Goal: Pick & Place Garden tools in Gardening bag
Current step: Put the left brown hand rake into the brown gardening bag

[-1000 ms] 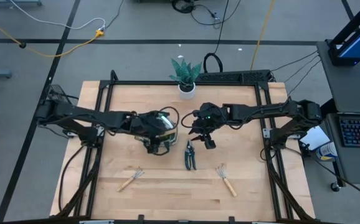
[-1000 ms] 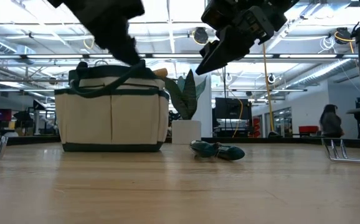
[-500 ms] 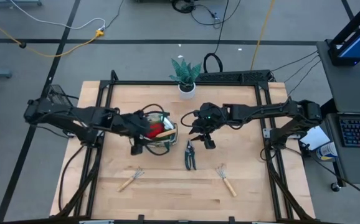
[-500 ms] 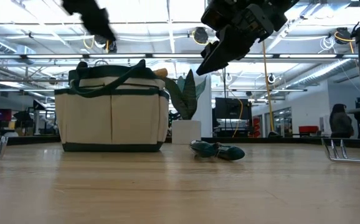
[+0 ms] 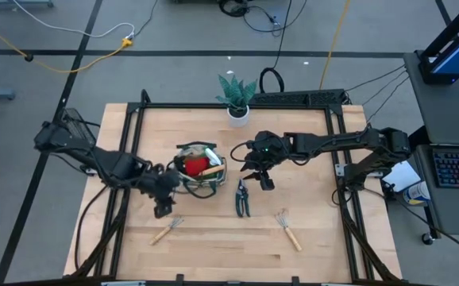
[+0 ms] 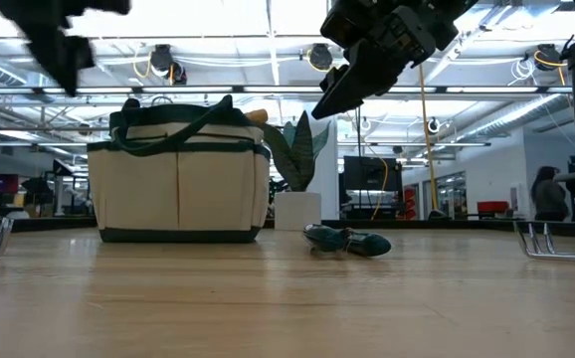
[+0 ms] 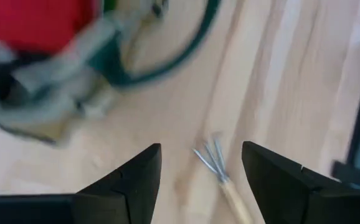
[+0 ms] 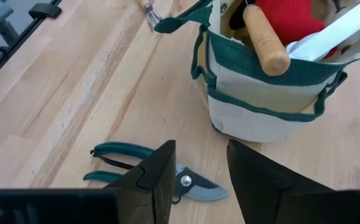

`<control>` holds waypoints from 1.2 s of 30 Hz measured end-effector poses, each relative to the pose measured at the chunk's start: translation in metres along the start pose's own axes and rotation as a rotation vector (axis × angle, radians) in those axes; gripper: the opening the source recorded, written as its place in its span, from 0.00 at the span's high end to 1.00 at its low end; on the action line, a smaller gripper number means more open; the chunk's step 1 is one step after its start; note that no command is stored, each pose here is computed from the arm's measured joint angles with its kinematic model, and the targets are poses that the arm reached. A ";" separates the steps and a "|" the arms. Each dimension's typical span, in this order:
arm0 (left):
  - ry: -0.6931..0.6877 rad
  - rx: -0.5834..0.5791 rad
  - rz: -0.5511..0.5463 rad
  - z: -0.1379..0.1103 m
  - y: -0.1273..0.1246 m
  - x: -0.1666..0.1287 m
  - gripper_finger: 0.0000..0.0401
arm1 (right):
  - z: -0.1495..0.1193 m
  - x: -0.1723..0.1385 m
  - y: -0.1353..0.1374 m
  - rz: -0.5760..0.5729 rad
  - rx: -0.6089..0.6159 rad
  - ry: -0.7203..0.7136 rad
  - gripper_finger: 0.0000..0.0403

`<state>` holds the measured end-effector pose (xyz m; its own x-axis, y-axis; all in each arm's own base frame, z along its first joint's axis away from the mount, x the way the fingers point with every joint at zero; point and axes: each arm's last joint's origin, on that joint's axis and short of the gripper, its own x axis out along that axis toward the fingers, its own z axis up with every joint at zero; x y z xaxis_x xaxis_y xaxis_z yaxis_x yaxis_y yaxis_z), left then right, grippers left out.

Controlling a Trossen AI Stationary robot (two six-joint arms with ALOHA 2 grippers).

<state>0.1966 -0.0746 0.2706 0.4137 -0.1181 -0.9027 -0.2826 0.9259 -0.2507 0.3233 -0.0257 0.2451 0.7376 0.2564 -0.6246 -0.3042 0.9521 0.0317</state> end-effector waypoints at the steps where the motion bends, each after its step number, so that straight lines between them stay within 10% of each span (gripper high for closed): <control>1: 0.022 -0.028 -0.013 -0.004 -0.002 0.004 0.43 | 0.000 0.000 0.000 0.000 0.000 -0.001 0.67; 10: 0.145 -0.301 -0.088 -0.046 -0.010 0.044 0.43 | 0.002 0.000 0.000 -0.004 -0.011 -0.017 0.67; 36: 0.087 -0.330 -0.253 -0.115 -0.012 0.113 0.43 | 0.003 0.000 -0.001 -0.008 -0.017 -0.028 0.67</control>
<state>0.1466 -0.1402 0.1313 0.4351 -0.3700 -0.8208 -0.4494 0.7007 -0.5541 0.3251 -0.0259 0.2474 0.7563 0.2540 -0.6029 -0.3088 0.9510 0.0134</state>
